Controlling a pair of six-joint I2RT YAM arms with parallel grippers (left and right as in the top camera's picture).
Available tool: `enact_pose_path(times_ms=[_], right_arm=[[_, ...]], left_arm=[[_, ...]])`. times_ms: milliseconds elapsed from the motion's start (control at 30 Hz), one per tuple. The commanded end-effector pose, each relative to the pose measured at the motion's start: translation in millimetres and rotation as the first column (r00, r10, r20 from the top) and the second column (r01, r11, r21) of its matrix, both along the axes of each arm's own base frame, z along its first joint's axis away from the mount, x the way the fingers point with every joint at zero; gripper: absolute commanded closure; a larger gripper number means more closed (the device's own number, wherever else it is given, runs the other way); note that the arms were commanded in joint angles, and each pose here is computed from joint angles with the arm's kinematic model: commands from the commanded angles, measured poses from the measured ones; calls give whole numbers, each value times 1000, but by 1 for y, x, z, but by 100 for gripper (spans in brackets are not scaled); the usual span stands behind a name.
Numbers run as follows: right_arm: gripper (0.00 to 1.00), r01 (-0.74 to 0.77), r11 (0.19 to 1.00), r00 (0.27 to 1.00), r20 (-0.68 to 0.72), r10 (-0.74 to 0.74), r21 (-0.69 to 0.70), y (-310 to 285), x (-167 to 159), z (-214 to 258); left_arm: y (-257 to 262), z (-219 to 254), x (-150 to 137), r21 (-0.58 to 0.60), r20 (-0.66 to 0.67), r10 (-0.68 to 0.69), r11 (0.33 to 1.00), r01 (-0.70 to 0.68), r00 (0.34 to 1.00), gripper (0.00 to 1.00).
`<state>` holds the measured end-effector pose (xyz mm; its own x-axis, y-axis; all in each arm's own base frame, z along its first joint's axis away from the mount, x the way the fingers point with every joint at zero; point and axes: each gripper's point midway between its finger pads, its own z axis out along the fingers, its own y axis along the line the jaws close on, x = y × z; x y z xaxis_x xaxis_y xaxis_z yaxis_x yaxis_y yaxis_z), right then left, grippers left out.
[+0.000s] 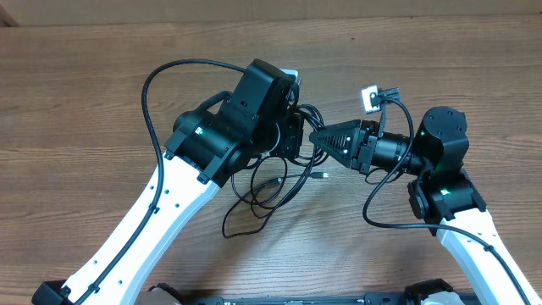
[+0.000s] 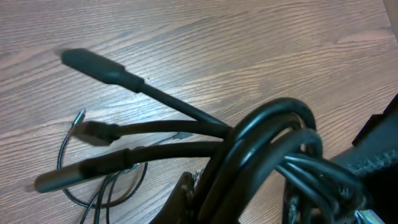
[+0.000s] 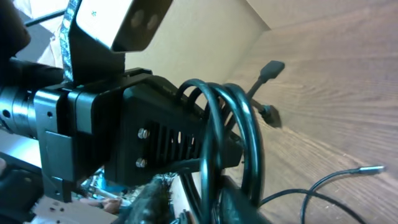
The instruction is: Untangle cables
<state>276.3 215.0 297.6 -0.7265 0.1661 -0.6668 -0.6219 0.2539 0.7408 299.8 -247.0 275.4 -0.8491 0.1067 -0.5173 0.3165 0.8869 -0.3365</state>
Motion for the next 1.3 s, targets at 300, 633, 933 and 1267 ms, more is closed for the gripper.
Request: enact_pose_path(times_ms=[300, 633, 933, 1267], right_arm=[[78, -35, 999, 999, 27, 35, 5, 4, -7, 6], [79, -35, 999, 999, 27, 35, 5, 4, -7, 6], [72, -35, 999, 999, 27, 35, 6, 4, -7, 6], [73, -41, 999, 999, 19, 41, 8, 6, -8, 6]], left_arm=[[2, 1, 4, 9, 7, 22, 1000, -22, 1000, 96], [19, -2, 12, 25, -6, 73, 997, -72, 997, 96], [24, -4, 13, 35, -14, 86, 996, -85, 996, 96], [23, -3, 14, 31, -7, 87, 996, -87, 996, 96]])
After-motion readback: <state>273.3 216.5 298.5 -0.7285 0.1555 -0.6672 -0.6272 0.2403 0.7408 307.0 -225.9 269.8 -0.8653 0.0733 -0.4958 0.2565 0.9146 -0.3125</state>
